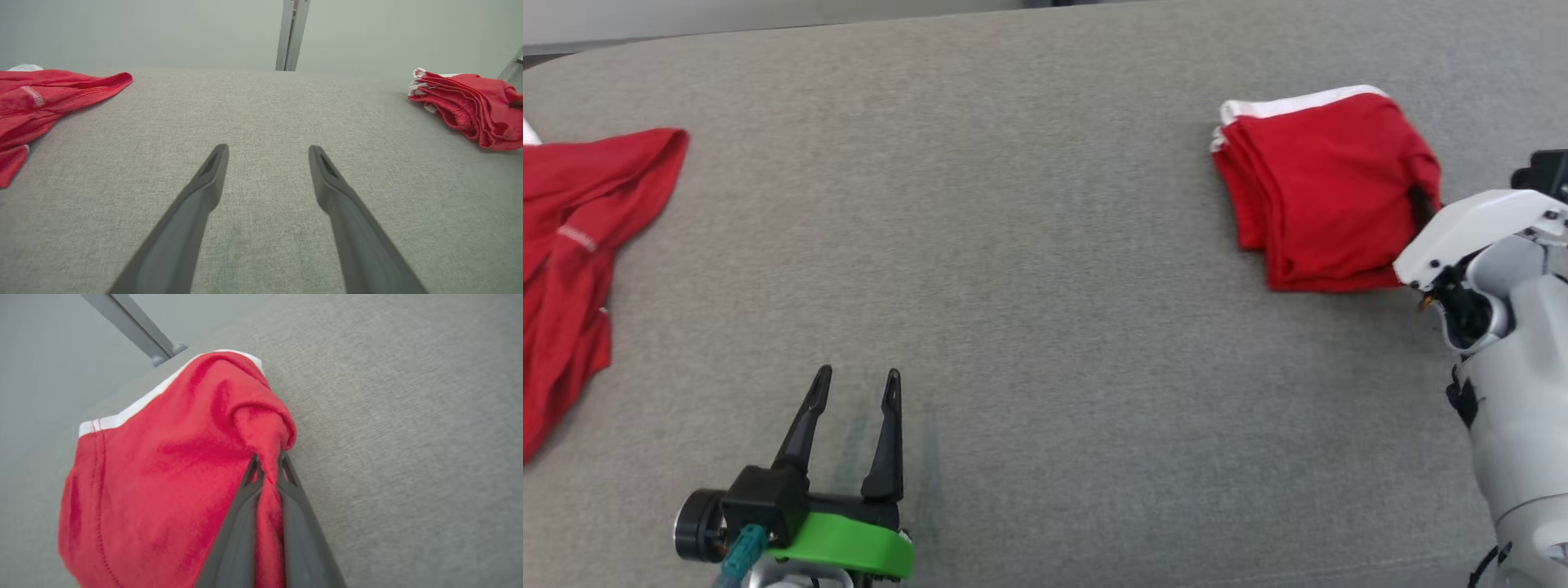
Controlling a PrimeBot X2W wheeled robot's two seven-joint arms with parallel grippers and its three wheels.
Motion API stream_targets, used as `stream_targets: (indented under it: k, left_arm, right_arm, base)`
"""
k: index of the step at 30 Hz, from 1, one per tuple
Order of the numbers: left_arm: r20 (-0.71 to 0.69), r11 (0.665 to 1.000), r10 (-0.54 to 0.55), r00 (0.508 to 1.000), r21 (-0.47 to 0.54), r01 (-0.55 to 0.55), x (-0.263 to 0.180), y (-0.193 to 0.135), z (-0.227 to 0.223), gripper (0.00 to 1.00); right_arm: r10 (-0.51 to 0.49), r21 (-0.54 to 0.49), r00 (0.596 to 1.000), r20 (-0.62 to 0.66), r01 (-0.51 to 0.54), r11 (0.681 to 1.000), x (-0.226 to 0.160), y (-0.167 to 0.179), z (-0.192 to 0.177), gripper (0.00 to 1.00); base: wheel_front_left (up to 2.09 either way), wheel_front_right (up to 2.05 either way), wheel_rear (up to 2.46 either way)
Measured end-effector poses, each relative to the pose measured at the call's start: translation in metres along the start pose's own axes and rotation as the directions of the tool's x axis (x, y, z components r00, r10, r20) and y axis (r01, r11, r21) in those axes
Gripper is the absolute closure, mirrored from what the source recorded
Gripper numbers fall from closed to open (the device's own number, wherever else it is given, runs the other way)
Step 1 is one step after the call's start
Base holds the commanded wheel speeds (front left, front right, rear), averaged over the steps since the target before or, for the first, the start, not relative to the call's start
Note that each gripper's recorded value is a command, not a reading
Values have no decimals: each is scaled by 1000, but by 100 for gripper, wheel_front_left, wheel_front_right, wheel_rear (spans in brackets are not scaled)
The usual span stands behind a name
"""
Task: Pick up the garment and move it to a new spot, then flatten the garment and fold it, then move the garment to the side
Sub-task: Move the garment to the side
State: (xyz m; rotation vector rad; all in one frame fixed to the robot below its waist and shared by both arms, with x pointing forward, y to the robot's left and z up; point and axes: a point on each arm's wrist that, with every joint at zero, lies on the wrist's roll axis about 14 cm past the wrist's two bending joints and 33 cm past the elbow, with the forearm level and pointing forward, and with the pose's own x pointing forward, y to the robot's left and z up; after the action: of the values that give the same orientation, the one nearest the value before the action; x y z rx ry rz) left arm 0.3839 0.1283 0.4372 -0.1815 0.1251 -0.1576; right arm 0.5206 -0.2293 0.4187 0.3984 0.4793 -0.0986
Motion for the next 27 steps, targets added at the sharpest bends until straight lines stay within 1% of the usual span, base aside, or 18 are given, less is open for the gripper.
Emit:
stream_targets:
  k: [4, 7, 9, 12, 16, 19, 21, 25, 26, 27]
  left_arm:
    - [-15, 992, -122, 992, 17, 122, 25, -29, -8, 0]
    - [-23, 979, -202, 979, 30, 202, 43, -49, -14, 0]
    - [-34, 971, -235, 971, 32, 236, 52, -56, -20, 0]
    - [-66, 965, -259, 964, 15, 260, 62, -61, -36, 0]
    - [-143, 966, -257, 956, -5, 259, 65, -55, -67, 0]
    - [-170, 968, -251, 953, -15, 252, 67, -51, -80, 0]
    - [-174, 970, -242, 955, -21, 242, 68, -47, -84, 0]
    - [-168, 980, -200, 965, -22, 200, 69, -34, -84, 0]
    - [-168, 982, -190, 967, -19, 190, 68, -30, -84, 0]
    - [-169, 983, -181, 969, -16, 180, 68, -27, -83, 0]
  right_arm:
    - [-132, -23, 988, 81, 134, 991, -20, -64, 23, 100]
    - [-224, -59, 968, 116, 232, 971, -35, -107, 32, 100]
    - [-272, -88, 951, 146, 286, 954, -39, -128, 41, 100]
    - [-312, -126, 929, 201, 340, 932, -38, -146, 60, 100]
    - [-356, -195, 906, 229, 401, 895, -28, -164, 73, 100]
    - [-381, -267, 895, 233, 436, 860, -19, -175, 84, 100]
    - [-409, -311, 883, 230, 464, 829, -16, -187, 90, 100]
    - [-445, -363, 863, 238, 504, 784, -11, -201, 103, 100]
    - [-448, -383, 862, 237, 506, 773, -9, -202, 102, 56]
    - [-449, -415, 863, 232, 505, 756, -7, -202, 101, 0]
  base:
    - [0, 0, 0]
    - [0, 0, 0]
    - [0, 0, 0]
    - [0, 0, 0]
    - [0, 0, 0]
    - [0, 0, 0]
    - [0, 0, 0]
    - [0, 0, 0]
    - [0, 0, 0]
    - [0, 0, 0]
